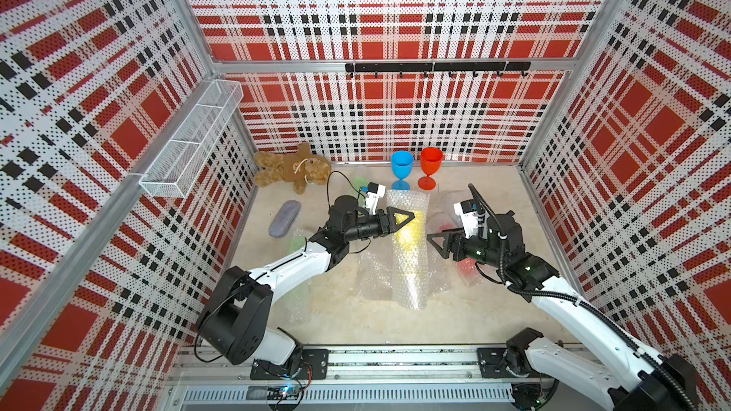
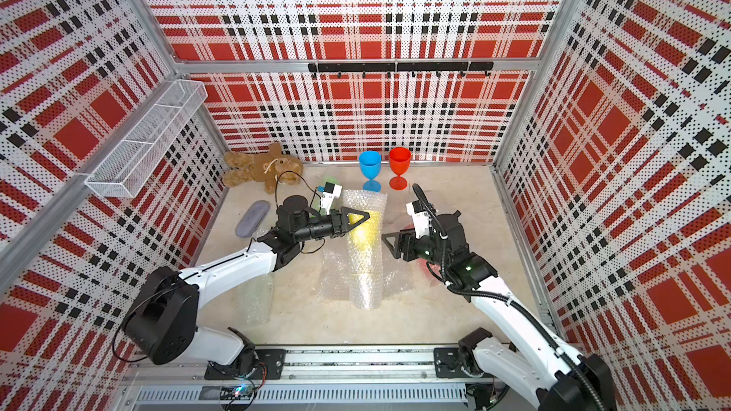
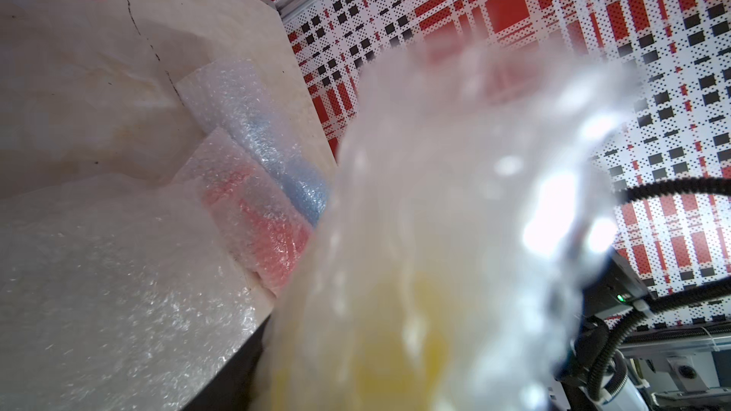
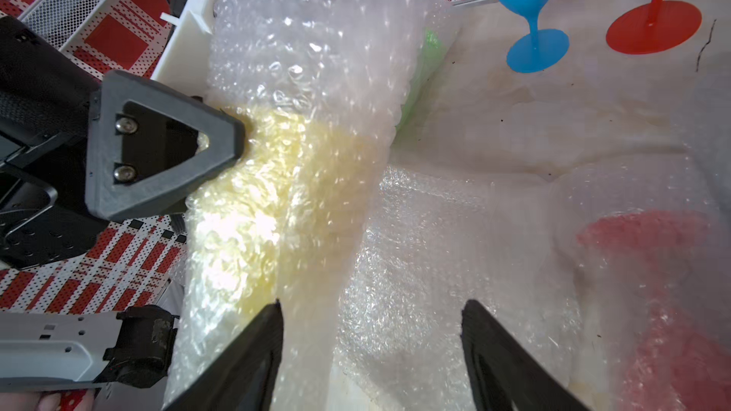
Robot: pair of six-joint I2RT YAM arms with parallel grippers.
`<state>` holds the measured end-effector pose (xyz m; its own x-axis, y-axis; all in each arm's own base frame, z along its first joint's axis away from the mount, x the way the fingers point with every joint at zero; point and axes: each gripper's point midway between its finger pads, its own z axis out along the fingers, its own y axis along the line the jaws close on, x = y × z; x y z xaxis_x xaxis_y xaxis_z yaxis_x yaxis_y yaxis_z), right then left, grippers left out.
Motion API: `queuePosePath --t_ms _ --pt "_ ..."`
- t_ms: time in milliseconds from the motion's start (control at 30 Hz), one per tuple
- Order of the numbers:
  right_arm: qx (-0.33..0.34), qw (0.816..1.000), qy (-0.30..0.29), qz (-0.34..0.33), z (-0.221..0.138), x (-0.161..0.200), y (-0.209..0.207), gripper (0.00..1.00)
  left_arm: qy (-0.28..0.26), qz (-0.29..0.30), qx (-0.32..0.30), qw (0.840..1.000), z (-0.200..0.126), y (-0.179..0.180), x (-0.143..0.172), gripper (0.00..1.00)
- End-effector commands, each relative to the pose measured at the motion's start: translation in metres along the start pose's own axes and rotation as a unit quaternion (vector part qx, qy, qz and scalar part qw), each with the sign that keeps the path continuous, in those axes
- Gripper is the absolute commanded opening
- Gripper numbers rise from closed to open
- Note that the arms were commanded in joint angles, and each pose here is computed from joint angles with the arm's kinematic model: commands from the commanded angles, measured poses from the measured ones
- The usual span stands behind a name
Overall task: Unpack wine glasses from bubble wrap
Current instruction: Place the bubble wrap at the center of the board.
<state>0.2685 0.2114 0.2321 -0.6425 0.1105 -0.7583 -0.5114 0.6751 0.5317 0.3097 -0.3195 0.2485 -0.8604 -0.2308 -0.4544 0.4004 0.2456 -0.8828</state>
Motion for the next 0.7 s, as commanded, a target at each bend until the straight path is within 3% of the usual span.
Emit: queuePosePath --t_ms 0,267,667 --pt "-0.034 0.999 -0.007 0.010 0.004 -0.008 0.010 0.71 0.001 0.005 0.025 1.000 0.003 -0.005 0.004 0.57" --pt "-0.056 0.998 0.010 0.030 0.018 -0.005 0.012 0.57 -0.001 -0.010 0.013 1.000 0.001 0.007 0.008 0.54" --pt "-0.014 0.998 0.036 0.044 0.036 0.020 -0.018 0.08 0.000 -0.030 -0.003 1.000 -0.002 0.023 0.013 0.51"
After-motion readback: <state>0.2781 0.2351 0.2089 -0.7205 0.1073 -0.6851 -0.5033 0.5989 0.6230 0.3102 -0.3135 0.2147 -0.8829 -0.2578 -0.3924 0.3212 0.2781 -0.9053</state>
